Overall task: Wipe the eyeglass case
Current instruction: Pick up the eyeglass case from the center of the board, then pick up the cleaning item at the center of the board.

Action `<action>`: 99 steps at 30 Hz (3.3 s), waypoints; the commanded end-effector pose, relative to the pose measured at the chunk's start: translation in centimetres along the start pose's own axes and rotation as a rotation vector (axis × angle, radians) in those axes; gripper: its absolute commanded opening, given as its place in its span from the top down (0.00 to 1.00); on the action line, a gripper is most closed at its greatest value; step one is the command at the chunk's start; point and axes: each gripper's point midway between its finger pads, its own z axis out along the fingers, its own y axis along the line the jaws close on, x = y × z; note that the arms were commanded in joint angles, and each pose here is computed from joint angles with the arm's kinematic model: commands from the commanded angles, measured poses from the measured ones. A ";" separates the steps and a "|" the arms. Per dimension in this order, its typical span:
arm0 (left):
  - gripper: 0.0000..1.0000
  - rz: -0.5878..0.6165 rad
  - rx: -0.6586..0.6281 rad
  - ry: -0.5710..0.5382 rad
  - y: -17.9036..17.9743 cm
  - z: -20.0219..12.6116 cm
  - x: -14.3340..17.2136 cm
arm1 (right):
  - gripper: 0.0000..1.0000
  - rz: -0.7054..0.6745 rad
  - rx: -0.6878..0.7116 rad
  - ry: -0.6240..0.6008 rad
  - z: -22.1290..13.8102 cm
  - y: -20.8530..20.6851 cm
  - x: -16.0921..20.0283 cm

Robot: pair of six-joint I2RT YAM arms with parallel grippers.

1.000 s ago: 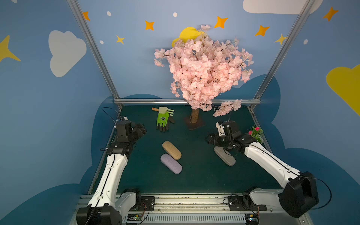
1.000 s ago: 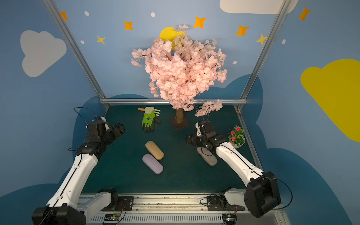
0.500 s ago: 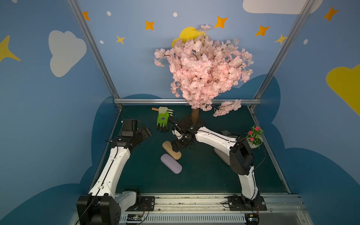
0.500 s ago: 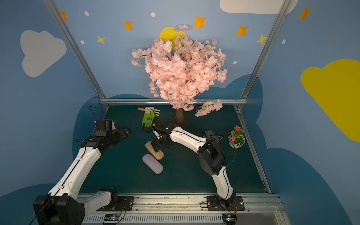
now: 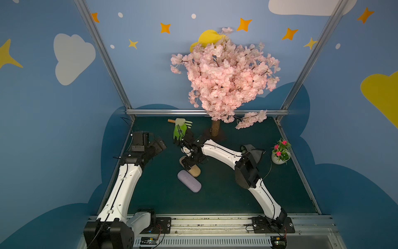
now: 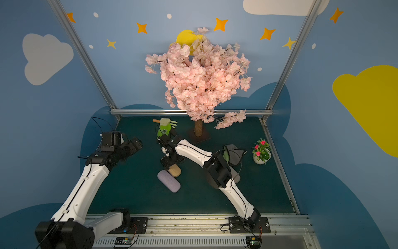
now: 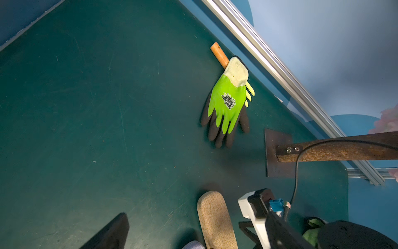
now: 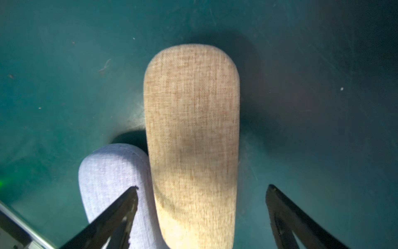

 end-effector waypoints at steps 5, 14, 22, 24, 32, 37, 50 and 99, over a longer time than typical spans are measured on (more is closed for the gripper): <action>0.04 -0.002 0.079 0.009 -1.5 0.2 -0.2 | 0.09 0.000 0.072 0.045 1.3 -1.2 0.2; 0.05 0.071 0.164 0.015 -3.8 0.2 -0.3 | 0.45 0.081 0.098 0.044 0.9 -3.8 0.3; 0.06 0.070 0.458 0.126 -10.4 0.8 1.4 | 0.56 0.114 -0.005 -0.230 -8.0 -5.3 0.7; 0.06 0.045 0.572 0.198 -13.1 0.8 2.6 | 0.57 0.117 -0.026 -0.292 -9.9 -6.1 2.1; 0.01 -0.072 0.943 0.499 -22.4 -0.1 9.2 | 0.58 0.209 -0.360 -0.562 -17.9 -6.7 4.3; 0.00 -0.089 1.093 0.656 -26.4 -1.7 12.0 | 0.58 0.156 -0.216 -0.653 -19.5 -8.1 5.1; 0.17 0.087 1.017 0.908 -24.7 -1.5 17.1 | 0.56 -0.009 -0.024 -0.554 -19.9 -8.2 6.4; 0.97 -0.035 0.808 0.194 -17.6 1.2 7.6 | 0.07 0.967 0.665 -0.228 -16.3 -31.1 18.9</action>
